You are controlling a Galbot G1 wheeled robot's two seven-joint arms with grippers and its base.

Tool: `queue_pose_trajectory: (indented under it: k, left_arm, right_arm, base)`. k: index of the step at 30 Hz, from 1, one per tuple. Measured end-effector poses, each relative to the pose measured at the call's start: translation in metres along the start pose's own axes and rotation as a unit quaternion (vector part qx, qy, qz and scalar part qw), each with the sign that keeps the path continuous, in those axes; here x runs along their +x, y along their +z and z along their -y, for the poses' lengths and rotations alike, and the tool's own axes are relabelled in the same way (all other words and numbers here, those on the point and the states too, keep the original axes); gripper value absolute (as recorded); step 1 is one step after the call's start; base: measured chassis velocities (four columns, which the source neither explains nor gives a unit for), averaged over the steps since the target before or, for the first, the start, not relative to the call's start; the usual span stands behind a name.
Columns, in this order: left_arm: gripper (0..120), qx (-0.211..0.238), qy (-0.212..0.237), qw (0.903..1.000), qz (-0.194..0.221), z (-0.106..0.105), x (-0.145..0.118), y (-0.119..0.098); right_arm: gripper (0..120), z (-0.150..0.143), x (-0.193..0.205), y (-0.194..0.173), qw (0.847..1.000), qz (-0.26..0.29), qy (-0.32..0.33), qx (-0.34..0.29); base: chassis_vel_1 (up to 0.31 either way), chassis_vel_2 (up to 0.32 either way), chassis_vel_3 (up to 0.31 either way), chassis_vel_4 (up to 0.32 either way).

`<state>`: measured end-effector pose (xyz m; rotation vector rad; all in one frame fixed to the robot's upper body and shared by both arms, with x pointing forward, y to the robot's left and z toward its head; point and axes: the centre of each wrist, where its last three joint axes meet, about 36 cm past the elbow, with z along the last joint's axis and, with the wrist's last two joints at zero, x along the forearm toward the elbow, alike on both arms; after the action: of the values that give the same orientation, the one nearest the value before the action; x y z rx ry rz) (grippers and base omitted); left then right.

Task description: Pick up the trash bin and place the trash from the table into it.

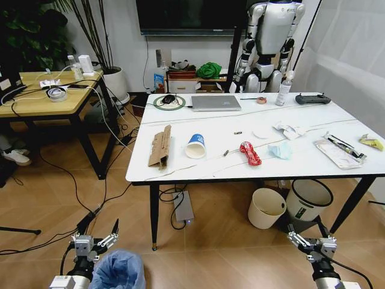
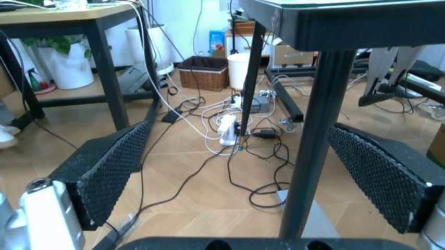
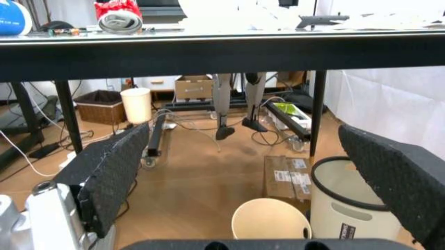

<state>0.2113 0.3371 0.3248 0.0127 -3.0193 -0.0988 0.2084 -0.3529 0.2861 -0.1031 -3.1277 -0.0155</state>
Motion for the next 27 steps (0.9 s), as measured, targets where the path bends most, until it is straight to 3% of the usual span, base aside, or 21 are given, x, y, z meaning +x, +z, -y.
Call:
queue_pose_trajectory:
  k: [27]
  left_arm:
    - [100,-0.001,0.002,1.0000,-0.008,0.0072,0.0040,0.0041]
  right_arm:
    - [100,0.0011,0.0008,-0.0012,1.000,0.003,0.001,0.002]
  base:
    - [0.000,0.000,0.000,0.000]
